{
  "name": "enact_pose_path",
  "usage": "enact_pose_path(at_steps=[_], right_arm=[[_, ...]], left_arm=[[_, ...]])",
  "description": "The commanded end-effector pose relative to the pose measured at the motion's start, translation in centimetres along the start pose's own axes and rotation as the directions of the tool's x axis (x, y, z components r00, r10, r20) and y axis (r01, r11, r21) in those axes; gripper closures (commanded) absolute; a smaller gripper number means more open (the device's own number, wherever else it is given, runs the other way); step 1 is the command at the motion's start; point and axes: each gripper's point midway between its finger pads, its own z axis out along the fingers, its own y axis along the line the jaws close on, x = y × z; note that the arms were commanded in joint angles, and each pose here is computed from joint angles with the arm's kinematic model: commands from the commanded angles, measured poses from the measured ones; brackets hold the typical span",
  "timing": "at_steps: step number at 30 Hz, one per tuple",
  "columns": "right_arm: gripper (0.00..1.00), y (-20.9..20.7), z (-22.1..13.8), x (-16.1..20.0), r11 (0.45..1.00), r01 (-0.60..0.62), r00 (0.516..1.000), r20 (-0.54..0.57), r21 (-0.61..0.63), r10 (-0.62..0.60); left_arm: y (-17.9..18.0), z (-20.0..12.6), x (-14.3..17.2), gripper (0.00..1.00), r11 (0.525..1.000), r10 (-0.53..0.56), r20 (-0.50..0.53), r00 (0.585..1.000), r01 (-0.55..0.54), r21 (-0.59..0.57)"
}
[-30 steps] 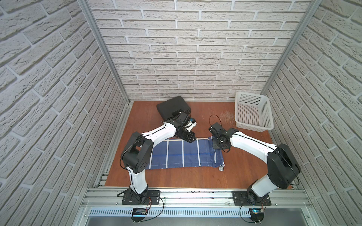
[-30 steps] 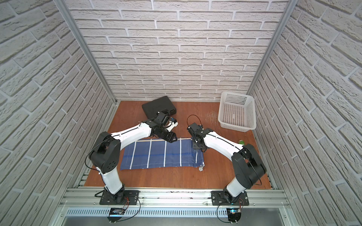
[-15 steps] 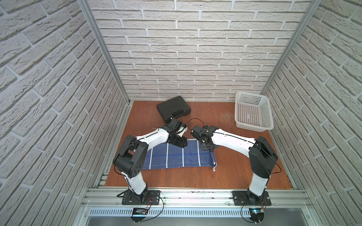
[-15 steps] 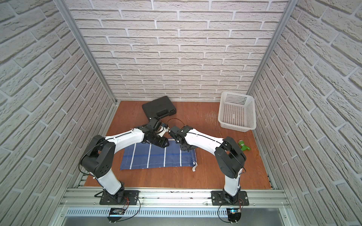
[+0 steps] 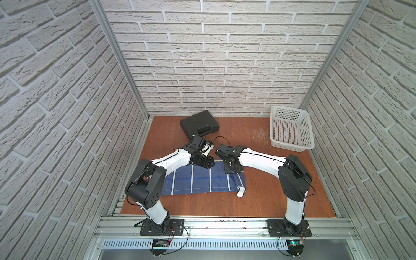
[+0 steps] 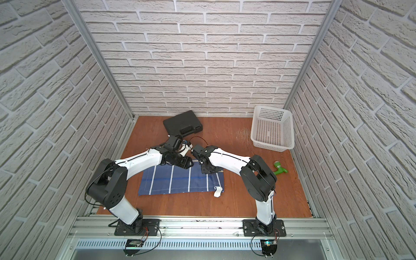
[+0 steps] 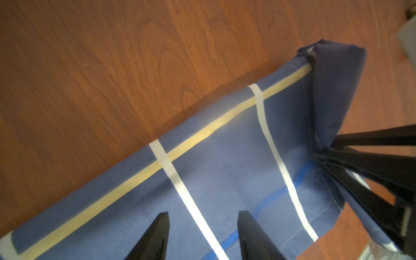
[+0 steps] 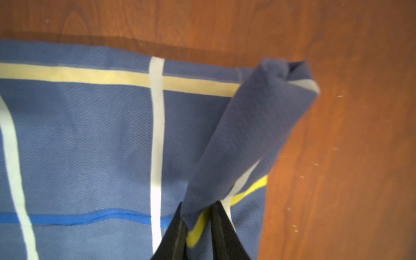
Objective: Roll up the pillowcase
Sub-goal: Roll the pillowcase at the center of the board.
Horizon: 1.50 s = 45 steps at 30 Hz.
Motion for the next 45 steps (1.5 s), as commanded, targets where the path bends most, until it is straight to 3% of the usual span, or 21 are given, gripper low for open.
enact_pose_path(at_steps=[1, 8, 11, 17, 19, 26, 35, 39, 45], right_arm=[[0.75, 2.2, -0.3, -1.1, 0.991, -0.021, 0.999, 0.026, -0.133, 0.025], [0.61, 3.6, -0.3, -2.0, 0.937, -0.058, 0.997, 0.019, -0.345, 0.069], [0.57, 3.7, -2.1, -2.9, 0.895, -0.068, 0.995, 0.036, -0.441, 0.093], [0.52, 1.0, -5.9, -3.6, 0.862, -0.069, 0.987, 0.093, -0.501, 0.133], [0.53, -0.2, -5.6, -3.9, 0.862, -0.085, 0.984, 0.095, -0.499, 0.152], [0.77, 0.2, -1.9, -5.9, 0.818, -0.126, 0.986, 0.023, -0.561, 0.168], [0.8, 0.4, 2.5, -7.9, 0.828, -0.16, 0.98, 0.016, -0.537, 0.199], [0.75, 0.1, 2.0, -8.2, 0.82, -0.158, 0.978, 0.03, -0.55, 0.208], [0.57, -2.6, -2.9, -8.4, 0.795, -0.106, 0.974, 0.099, -0.597, 0.205]], left_arm=[[-0.2, -0.4, -0.3, 0.46, 1.0, -0.006, 0.023, 1.0, 0.005, 0.016], [-0.8, -0.1, -0.3, 0.46, 1.0, -0.011, 0.024, 1.0, 0.011, 0.023], [-1.1, 0.3, -0.2, 0.46, 1.0, -0.011, 0.017, 1.0, 0.011, 0.023], [-2.4, 0.5, -0.5, 0.46, 0.999, 0.006, 0.005, 1.0, -0.006, 0.031], [-3.0, 0.4, -0.7, 0.46, 0.999, 0.016, 0.006, 1.0, -0.016, 0.038], [-7.2, 0.9, -0.5, 0.46, 0.996, 0.057, 0.004, 0.998, -0.058, 0.073], [-9.9, 2.3, 0.8, 0.46, 0.991, 0.083, -0.017, 0.996, -0.081, 0.104], [-10.4, 2.7, 1.4, 0.46, 0.991, 0.091, -0.031, 0.995, -0.087, 0.105], [-11.2, 3.1, 1.8, 0.45, 0.988, 0.107, -0.036, 0.994, -0.102, 0.119]])
